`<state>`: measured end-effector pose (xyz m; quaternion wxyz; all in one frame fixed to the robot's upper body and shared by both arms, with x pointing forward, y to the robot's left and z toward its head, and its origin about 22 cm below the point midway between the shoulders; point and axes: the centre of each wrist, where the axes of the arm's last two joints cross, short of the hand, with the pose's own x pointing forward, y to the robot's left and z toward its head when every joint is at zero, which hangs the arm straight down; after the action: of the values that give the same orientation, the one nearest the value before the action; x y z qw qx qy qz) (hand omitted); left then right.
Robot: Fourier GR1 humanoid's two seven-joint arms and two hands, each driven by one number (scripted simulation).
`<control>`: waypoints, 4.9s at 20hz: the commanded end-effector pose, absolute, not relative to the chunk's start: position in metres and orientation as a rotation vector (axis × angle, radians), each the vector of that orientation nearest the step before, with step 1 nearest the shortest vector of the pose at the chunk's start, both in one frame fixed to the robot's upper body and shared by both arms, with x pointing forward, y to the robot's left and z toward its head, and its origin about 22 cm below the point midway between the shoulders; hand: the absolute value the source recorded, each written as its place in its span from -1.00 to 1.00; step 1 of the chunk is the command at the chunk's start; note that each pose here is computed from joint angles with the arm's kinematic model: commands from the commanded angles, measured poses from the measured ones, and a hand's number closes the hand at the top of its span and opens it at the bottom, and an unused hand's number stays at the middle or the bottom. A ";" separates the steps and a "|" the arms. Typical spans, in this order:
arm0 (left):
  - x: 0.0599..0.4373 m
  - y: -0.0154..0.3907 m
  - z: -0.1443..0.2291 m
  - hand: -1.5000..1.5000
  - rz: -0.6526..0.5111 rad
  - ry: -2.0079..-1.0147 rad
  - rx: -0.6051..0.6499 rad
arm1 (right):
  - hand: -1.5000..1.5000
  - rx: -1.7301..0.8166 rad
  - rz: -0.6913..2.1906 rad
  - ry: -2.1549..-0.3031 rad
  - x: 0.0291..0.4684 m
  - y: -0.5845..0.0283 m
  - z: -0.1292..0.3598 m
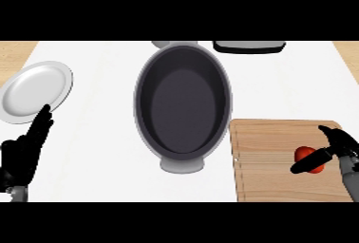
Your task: Pick the tomato from the cutting board and place it in the pot
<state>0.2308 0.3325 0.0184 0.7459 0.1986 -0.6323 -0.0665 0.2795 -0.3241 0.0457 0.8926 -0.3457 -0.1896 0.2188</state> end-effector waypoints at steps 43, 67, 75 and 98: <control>0.239 0.330 0.015 0.00 -0.143 -1.373 0.419 | 1.00 -0.847 1.149 -1.807 0.159 0.028 0.178; 0.228 0.321 0.012 0.00 -0.161 -1.407 0.416 | 1.00 -0.780 0.917 -1.864 0.346 0.018 0.199; 0.235 0.329 0.011 0.00 -0.171 -1.411 0.415 | 1.00 -0.906 1.033 -1.800 0.397 0.012 0.167; 0.256 0.309 0.021 0.00 -0.199 -1.425 0.387 | -1.00 -0.348 0.396 -2.026 0.423 -0.023 0.160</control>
<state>0.2570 0.3127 0.0259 0.7349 0.1753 -0.6485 -0.0931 0.4244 -0.0203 0.1487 0.5007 -0.1888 -0.8076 0.2477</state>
